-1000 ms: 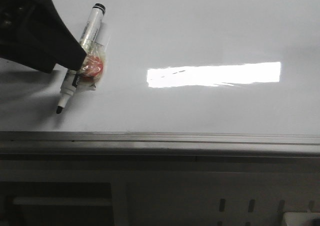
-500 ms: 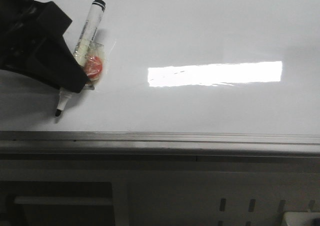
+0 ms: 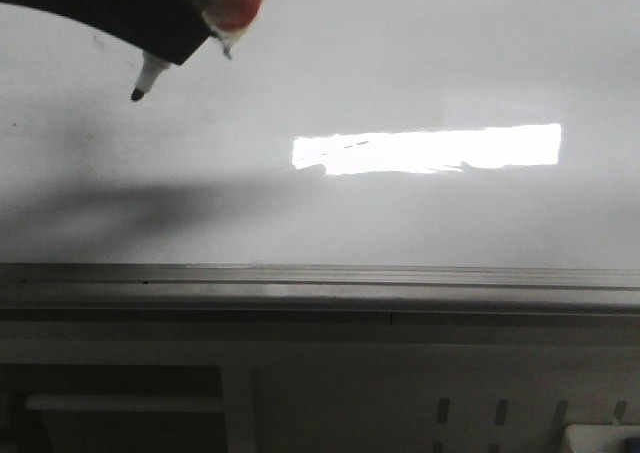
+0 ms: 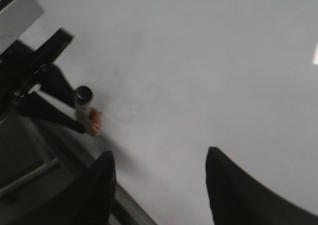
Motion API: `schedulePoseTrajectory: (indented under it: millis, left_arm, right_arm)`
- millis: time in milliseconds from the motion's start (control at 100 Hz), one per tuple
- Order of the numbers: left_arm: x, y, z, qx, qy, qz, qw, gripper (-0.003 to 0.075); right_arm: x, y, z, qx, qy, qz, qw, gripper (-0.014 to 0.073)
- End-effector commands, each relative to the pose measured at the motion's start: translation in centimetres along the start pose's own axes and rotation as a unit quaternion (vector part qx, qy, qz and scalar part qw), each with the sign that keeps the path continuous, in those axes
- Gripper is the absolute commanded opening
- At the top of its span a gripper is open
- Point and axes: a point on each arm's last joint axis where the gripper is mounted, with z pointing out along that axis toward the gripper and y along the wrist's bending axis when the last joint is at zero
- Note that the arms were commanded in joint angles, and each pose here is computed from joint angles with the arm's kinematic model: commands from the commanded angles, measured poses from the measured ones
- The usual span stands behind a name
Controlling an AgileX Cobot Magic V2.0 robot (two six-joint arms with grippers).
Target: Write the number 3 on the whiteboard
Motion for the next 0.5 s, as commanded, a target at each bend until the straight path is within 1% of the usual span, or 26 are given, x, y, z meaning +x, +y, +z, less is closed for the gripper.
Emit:
schedulePoseTrajectory:
  millis: [0, 70, 130, 230, 330, 490]
  left_arm:
    - [-1.9, -0.6, -1.7, -0.019, -0.039, 0.096, 0.994, -0.002]
    - [-2.2, -1.2, -1.9, -0.016, -0.035, 0.133, 0.99, -0.002]
    - [-2.3, -1.7, -1.9, -0.013, -0.033, 0.155, 0.987, -0.002]
    - [-2.5, -2.0, -2.0, -0.009, -0.037, 0.162, 0.986, -0.002]
    - [-2.5, -2.1, -2.0, -0.006, -0.034, 0.162, 0.986, -0.002]
    - [-2.4, -2.2, -2.1, -0.001, -0.031, 0.162, 0.986, -0.002]
  right_arm:
    - [-2.3, 1.3, 1.7, -0.048, -0.025, -0.052, 0.997, 0.0365]
    - [-3.0, 2.7, 3.4, -0.087, -0.016, -0.07, 0.994, 0.0365]
    - [-3.4, 3.8, 4.8, -0.109, -0.006, -0.085, 0.99, 0.0365]
    - [-3.7, 5.3, 6.7, -0.137, 0.011, -0.103, 0.985, 0.0365]
    - [-3.9, 6.2, 8.2, -0.15, 0.025, -0.108, 0.982, 0.0365]
    - [-3.3, 6.6, 9.5, -0.155, 0.051, -0.11, 0.981, 0.0365]
